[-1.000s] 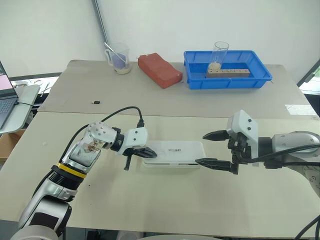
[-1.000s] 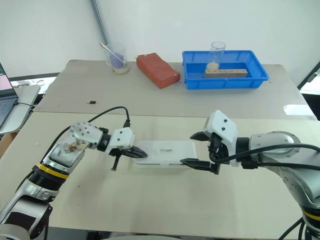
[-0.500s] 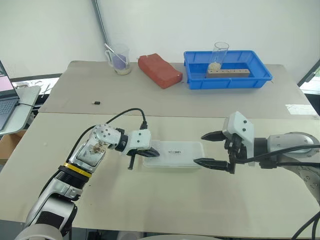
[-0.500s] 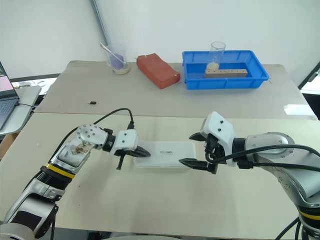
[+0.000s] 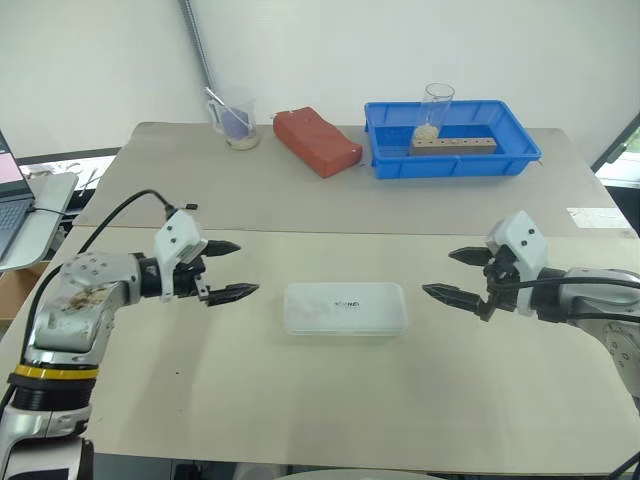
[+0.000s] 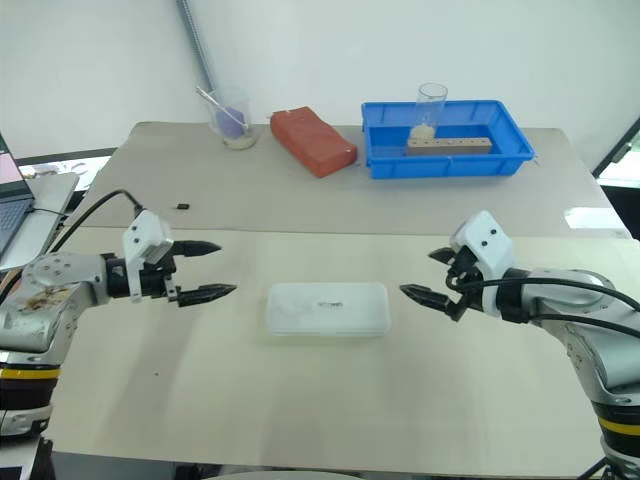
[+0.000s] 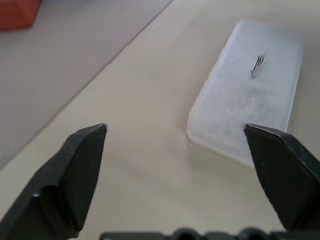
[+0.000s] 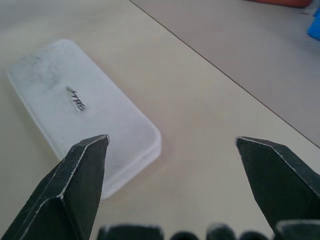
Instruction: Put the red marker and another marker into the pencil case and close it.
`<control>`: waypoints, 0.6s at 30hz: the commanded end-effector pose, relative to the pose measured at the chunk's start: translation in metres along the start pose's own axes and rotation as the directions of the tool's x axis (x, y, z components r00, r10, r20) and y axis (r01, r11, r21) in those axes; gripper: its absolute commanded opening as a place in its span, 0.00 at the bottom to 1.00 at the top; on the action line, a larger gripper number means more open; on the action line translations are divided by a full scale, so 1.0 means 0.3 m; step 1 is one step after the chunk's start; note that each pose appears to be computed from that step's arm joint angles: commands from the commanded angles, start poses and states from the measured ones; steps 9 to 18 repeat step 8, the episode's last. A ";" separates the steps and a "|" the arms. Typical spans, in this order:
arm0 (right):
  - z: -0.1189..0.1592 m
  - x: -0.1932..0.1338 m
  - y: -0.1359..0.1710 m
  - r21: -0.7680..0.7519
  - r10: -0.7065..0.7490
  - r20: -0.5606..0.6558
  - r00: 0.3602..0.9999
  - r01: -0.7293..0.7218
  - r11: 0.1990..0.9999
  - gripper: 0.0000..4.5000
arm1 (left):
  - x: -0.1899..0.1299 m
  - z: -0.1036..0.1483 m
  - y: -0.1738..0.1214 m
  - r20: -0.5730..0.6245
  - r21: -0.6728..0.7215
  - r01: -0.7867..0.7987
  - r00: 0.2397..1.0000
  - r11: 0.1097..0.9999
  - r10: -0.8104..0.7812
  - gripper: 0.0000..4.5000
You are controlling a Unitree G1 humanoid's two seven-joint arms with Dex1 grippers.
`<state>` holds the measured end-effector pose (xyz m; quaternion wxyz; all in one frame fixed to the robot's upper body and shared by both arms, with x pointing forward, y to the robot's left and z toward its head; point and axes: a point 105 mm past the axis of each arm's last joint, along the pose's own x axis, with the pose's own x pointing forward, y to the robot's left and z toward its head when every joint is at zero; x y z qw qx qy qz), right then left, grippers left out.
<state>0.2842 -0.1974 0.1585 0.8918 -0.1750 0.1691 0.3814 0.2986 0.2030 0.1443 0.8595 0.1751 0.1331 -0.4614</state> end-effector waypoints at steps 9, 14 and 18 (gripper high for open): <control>0.028 -0.021 -0.055 -0.040 -0.092 0.050 0.994 0.094 0.995 1.00 | -0.088 -0.012 0.084 -0.009 0.103 -0.290 0.956 0.951 0.293 1.00; 0.028 -0.021 -0.055 -0.040 -0.092 0.050 0.994 0.094 0.995 1.00 | -0.088 -0.012 0.084 -0.009 0.103 -0.290 0.956 0.951 0.293 1.00; 0.028 -0.021 -0.055 -0.040 -0.092 0.050 0.994 0.094 0.995 1.00 | -0.088 -0.012 0.084 -0.009 0.103 -0.290 0.956 0.951 0.293 1.00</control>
